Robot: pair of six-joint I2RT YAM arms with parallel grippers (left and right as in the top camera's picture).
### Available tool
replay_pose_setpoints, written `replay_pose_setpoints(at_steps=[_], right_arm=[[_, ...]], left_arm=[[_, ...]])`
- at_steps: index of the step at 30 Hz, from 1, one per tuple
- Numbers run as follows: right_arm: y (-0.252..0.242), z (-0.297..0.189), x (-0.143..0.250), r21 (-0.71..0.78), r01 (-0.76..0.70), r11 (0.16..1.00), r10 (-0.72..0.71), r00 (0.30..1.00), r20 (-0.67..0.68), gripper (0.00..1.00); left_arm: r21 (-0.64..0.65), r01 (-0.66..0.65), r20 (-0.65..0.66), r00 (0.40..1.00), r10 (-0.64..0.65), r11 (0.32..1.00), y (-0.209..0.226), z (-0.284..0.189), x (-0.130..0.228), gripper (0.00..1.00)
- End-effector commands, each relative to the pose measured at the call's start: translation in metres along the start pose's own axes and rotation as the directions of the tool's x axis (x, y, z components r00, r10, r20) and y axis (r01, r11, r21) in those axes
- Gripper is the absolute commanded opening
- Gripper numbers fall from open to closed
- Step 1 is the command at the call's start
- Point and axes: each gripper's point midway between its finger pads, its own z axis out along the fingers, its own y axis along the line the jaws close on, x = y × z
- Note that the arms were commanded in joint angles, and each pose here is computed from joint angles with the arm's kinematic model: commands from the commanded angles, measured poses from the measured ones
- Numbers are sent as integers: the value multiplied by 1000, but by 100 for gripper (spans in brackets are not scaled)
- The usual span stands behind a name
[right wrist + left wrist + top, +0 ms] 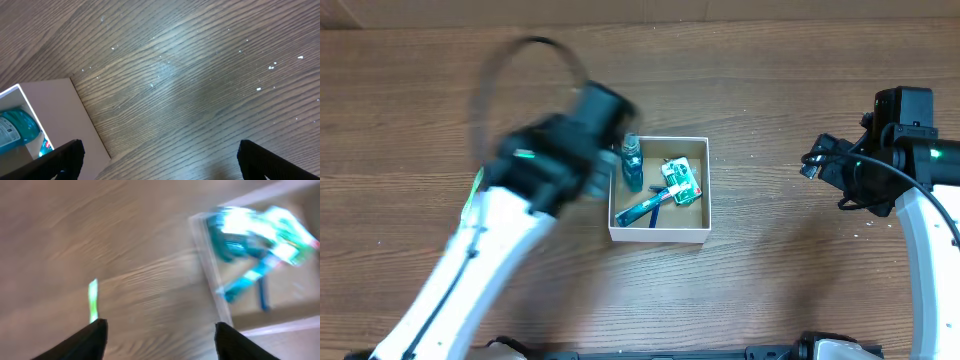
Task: Pack container
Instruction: 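Grasp the green toothbrush with the left gripper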
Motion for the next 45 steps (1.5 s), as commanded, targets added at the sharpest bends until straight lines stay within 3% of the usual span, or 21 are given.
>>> replay_pose_setpoints(at_steps=[1,4,6,15,28,30,31,32,36,40,45], right_arm=[[1,-3,-2,-8,4,1000,-4,1000,14,100],[1,-3,-1,-8,4,1000,-4,1000,14,100],[1,-3,-1,-8,4,1000,-4,1000,13,100],[1,-3,-1,-8,4,1000,-4,1000,14,100],[0,-3,-1,-6,7,1000,-7,1000,10,100],[0,-3,-1,-6,7,1000,-7,1000,10,100],[0,-3,-1,-7,7,1000,-7,1000,11,100],[0,-3,-1,-7,7,1000,-7,1000,11,100],[0,-3,-1,-7,7,1000,-7,1000,11,100],[0,-3,-1,-6,7,1000,-7,1000,10,100],[0,-3,-1,-6,7,1000,-7,1000,10,100]], left_arm=[[-106,370,-46,925,-376,923,82,18,14,87],[-191,512,-125,834,-538,837,136,49,46,88],[-211,530,-184,804,-566,821,151,70,65,88],[-211,564,-494,643,-585,798,159,190,158,89],[-125,530,-612,624,-486,839,137,259,183,88],[-126,529,-625,615,-481,839,135,261,187,81],[-126,529,-635,607,-478,839,133,260,189,63],[-121,532,-641,603,-475,838,132,260,190,53],[-120,531,-655,592,-469,839,129,257,193,29],[-124,534,-662,584,-471,836,128,255,194,9],[-127,535,-669,575,-470,835,126,253,195,4]])
